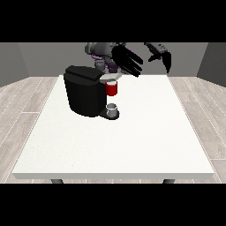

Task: Insert the coffee pod into the coffee machine and close the lid

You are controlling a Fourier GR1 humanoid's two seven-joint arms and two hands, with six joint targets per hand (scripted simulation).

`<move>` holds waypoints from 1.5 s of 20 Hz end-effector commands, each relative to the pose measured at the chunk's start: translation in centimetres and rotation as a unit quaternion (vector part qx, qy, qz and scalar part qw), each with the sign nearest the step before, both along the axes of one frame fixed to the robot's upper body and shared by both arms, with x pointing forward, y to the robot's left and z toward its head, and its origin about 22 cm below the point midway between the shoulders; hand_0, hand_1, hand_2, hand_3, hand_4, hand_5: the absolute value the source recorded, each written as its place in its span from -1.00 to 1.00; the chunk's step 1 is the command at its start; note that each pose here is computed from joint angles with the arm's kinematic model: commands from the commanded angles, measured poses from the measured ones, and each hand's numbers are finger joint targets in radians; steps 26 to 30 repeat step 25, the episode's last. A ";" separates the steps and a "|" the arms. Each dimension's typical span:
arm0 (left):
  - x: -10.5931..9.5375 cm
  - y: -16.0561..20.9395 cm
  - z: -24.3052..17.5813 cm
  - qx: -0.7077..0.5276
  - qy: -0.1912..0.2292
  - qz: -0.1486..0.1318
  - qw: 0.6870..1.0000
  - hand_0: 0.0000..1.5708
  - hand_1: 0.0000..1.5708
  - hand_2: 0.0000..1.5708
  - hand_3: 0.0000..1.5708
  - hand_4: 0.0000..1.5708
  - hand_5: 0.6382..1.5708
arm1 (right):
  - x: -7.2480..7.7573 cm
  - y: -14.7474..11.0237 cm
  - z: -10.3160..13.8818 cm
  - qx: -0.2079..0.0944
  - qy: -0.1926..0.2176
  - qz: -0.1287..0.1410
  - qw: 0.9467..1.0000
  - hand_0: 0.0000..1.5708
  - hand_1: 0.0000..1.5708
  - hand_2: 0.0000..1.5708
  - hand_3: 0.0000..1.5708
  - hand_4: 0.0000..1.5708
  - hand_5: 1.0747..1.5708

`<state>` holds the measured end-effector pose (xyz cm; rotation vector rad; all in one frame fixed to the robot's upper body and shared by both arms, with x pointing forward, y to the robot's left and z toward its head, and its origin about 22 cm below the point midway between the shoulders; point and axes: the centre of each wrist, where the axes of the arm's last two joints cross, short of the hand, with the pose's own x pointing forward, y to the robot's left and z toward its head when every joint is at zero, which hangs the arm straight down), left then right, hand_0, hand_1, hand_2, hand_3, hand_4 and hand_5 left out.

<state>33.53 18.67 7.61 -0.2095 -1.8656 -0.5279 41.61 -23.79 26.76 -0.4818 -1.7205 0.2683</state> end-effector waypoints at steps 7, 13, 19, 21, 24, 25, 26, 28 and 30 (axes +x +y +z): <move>0.9 -0.2 2.9 -0.012 -0.026 -0.005 1.000 -1.00 -1.00 -1.00 -1.00 -0.73 1.00 | 0.7 7.0 2.6 0.022 -0.094 0.111 0.989 -1.00 -1.00 -1.00 -1.00 -1.00 1.00; 1.2 3.0 3.1 -0.011 -0.024 0.005 1.000 -1.00 -1.00 -1.00 -1.00 -0.65 1.00 | 1.2 8.7 2.1 0.024 -0.106 0.145 0.983 -1.00 -1.00 -1.00 -1.00 -1.00 1.00; -0.5 3.4 0.6 -0.015 0.002 0.011 1.000 -1.00 -1.00 -1.00 -1.00 -0.59 1.00 | 1.2 10.5 -1.8 0.035 -0.120 0.193 0.973 -1.00 -1.00 -1.00 -1.00 -1.00 1.00; -0.3 4.8 -0.4 -0.019 0.026 0.033 0.999 -1.00 -1.00 -1.00 -1.00 -0.68 1.00 | -0.2 14.3 -4.9 0.049 -0.116 0.244 0.962 -1.00 -1.00 -1.00 -1.00 -0.72 1.00; -1.4 6.6 -3.0 -0.029 0.058 0.074 0.995 -1.00 -1.00 -1.00 -1.00 -0.66 1.00 | -1.1 15.7 -8.1 0.061 -0.091 0.274 0.956 -1.00 -1.00 -1.00 -1.00 -0.67 1.00; -1.5 6.3 -3.2 -0.024 0.063 0.068 0.995 -1.00 -1.00 -1.00 -1.00 -0.66 1.00 | -1.5 16.1 -9.3 0.064 -0.078 0.273 0.957 -1.00 -1.00 -1.00 -1.00 -0.67 1.00; -1.5 6.3 -3.2 -0.024 0.063 0.068 0.995 -1.00 -1.00 -1.00 -1.00 -0.66 1.00 | -1.5 16.1 -9.3 0.064 -0.078 0.273 0.957 -1.00 -1.00 -1.00 -1.00 -0.67 1.00; -1.5 6.3 -3.2 -0.024 0.063 0.068 0.995 -1.00 -1.00 -1.00 -1.00 -0.66 1.00 | -1.5 16.1 -9.3 0.064 -0.078 0.273 0.957 -1.00 -1.00 -1.00 -1.00 -0.67 1.00; -1.5 6.3 -3.2 -0.024 0.063 0.068 0.995 -1.00 -1.00 -1.00 -1.00 -0.66 1.00 | -1.5 16.1 -9.3 0.064 -0.078 0.273 0.957 -1.00 -1.00 -1.00 -1.00 -0.67 1.00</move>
